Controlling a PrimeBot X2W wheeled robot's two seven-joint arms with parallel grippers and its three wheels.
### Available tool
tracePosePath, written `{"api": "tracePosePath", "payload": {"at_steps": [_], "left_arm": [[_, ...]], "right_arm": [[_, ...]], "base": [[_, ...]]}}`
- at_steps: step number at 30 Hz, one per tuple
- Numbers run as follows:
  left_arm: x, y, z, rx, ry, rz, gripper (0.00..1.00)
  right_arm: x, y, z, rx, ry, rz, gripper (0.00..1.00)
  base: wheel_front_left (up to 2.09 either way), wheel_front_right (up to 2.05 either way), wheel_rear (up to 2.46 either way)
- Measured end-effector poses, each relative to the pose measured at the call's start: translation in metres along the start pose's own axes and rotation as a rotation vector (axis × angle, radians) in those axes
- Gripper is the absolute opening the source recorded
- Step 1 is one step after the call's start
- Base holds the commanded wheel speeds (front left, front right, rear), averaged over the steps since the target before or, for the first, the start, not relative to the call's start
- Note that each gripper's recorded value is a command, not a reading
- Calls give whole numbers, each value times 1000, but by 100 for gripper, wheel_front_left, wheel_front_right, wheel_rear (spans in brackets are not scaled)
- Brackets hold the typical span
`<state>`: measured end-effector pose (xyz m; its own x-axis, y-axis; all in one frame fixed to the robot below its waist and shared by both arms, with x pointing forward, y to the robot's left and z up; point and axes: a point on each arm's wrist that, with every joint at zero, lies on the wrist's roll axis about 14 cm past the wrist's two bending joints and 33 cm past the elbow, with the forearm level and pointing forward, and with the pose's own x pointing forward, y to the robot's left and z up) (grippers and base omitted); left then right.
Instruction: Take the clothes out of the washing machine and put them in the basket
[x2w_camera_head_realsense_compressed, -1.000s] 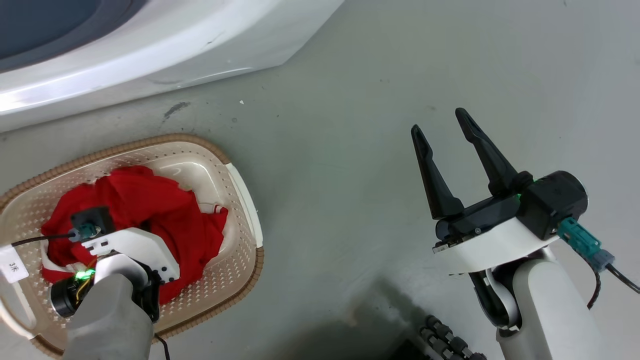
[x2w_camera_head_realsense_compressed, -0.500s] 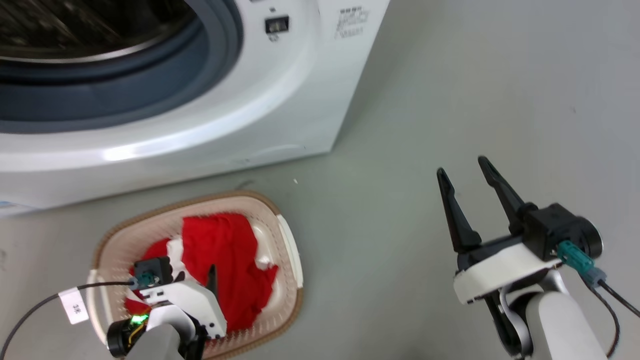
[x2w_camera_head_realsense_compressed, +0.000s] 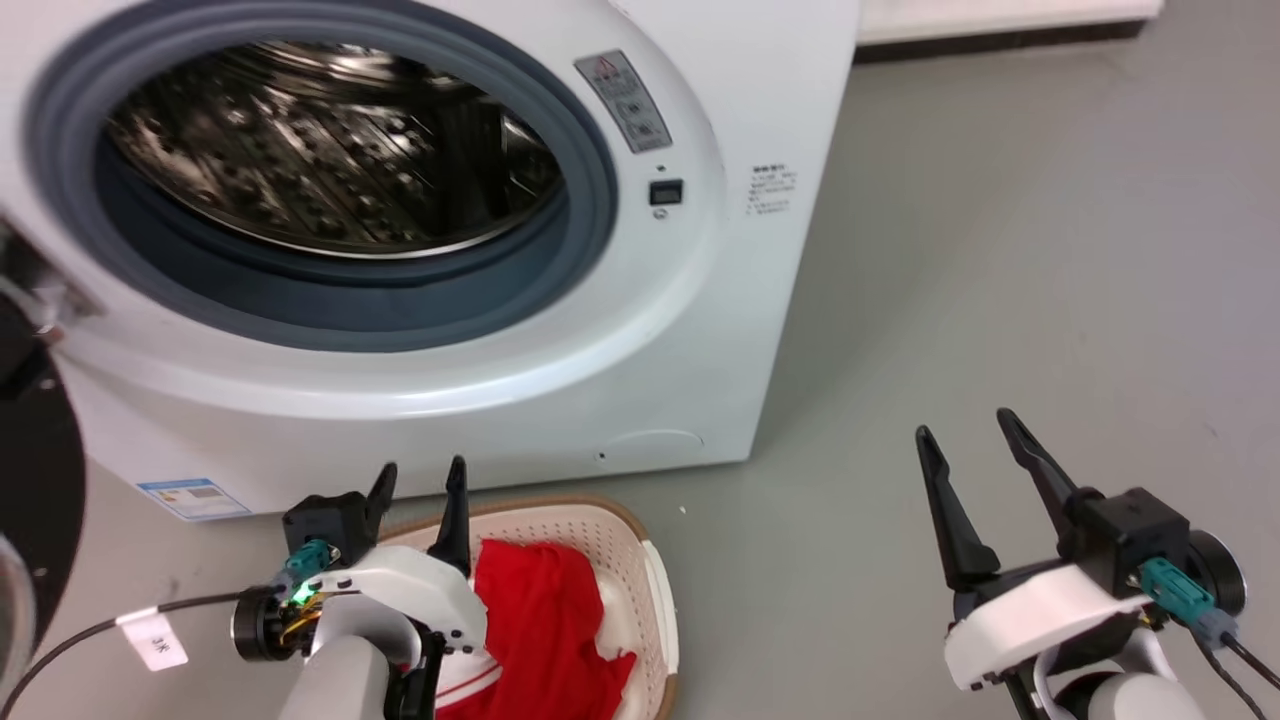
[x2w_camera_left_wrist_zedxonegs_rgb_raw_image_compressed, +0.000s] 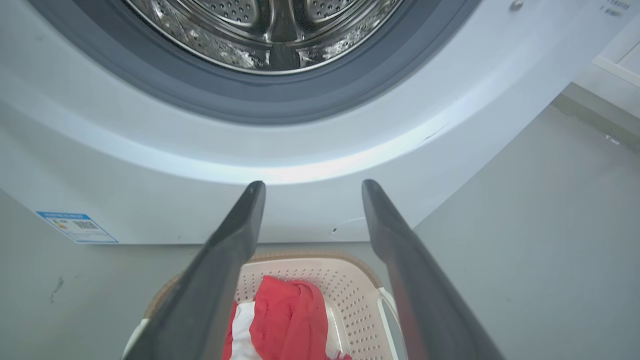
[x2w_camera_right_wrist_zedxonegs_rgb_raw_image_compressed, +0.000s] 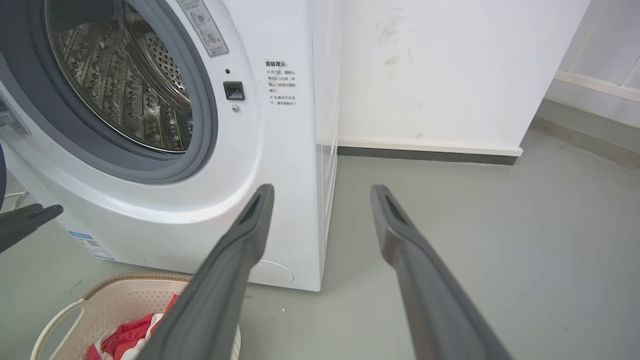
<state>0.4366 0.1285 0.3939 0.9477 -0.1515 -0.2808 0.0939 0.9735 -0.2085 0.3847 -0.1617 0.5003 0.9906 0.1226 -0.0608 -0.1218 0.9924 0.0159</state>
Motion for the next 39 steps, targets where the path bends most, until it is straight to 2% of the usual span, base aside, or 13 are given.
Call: {"api": "tracePosePath", "payload": {"at_steps": [7,14,23,39], "left_arm": [[-35,-5,81,63,-282,3,100],[-76,-6,120,139,-434,22,100],[-109,3,118,188,-430,55,100],[-116,11,113,170,-406,86,100]], "right_arm": [[-11,6,20,-3,-51,15,100],[-24,9,25,-24,-55,18,100],[-40,4,23,-40,-44,-2,100],[-39,9,24,-37,-43,12,100]], "base": [[0,0,0],[0,0,0],[0,0,0],[0,0,0]]}}
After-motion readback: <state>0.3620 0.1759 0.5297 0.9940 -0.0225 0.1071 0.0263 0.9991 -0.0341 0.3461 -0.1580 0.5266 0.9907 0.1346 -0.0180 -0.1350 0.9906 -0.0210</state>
